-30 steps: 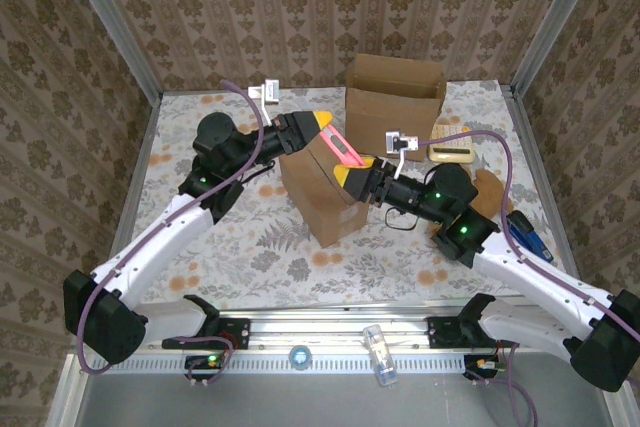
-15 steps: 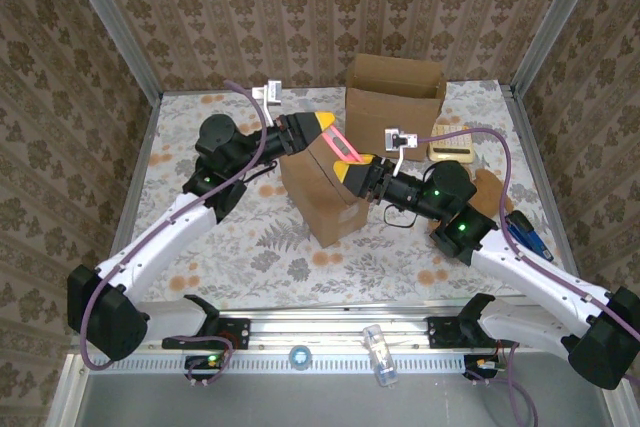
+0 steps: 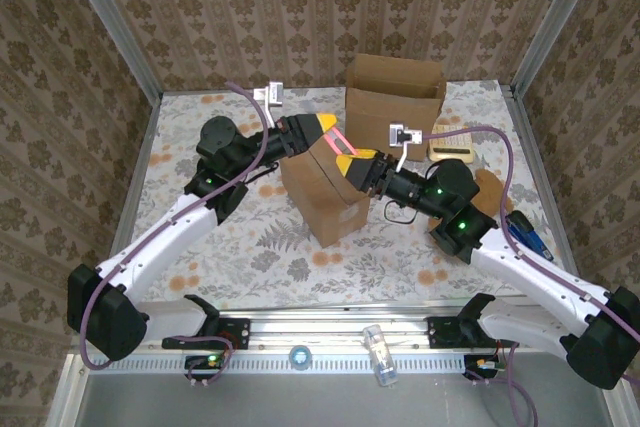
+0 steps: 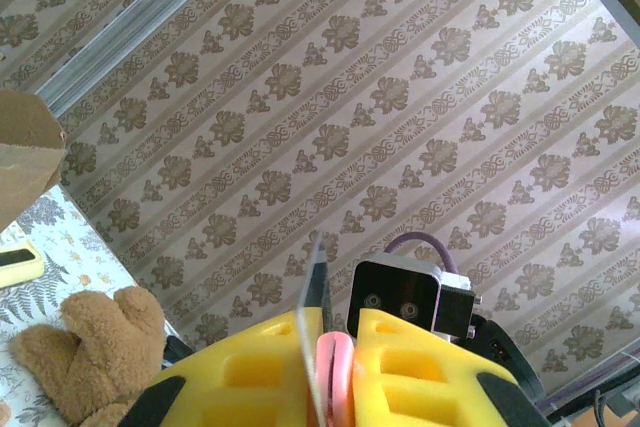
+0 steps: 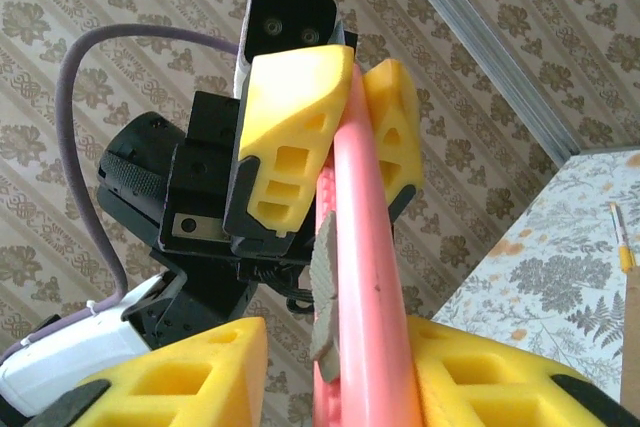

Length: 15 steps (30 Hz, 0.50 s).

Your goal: Unpack the express box

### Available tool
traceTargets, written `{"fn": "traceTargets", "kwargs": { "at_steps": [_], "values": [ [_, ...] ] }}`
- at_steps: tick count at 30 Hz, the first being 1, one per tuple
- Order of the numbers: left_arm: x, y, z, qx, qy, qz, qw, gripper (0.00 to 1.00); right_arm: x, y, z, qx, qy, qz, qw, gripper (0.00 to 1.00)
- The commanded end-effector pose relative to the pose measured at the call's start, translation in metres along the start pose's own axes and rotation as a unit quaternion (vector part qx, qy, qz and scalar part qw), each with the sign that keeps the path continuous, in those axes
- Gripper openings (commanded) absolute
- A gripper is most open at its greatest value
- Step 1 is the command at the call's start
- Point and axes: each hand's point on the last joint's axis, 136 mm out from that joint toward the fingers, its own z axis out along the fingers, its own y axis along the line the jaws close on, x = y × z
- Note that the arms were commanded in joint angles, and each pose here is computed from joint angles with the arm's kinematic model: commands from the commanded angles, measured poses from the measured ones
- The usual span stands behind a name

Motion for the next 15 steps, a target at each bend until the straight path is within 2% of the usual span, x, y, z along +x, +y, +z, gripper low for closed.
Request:
{"fn": "traceTargets", "kwargs": {
  "at_steps": [1,11,15],
  "values": [
    [0.0025,0.0032,-0.0004,0.002,-0.003,0.000,1.000,0.00,-0.0335,0.0288,0.0000,-0.046,-0.057,-0.012,0.997,0.34],
    [0.0042,0.0032,-0.0033,0.005,-0.006,0.001,1.000,0.00,-0.0354,0.0272,0.0022,-0.052,-0.069,0.001,0.996,0.26],
    [0.0042,0.0027,-0.0040,0.005,-0.007,0.003,1.000,0.00,-0.0366,0.0261,0.0013,-0.048,-0.073,0.004,0.996,0.18]
  ]
}}
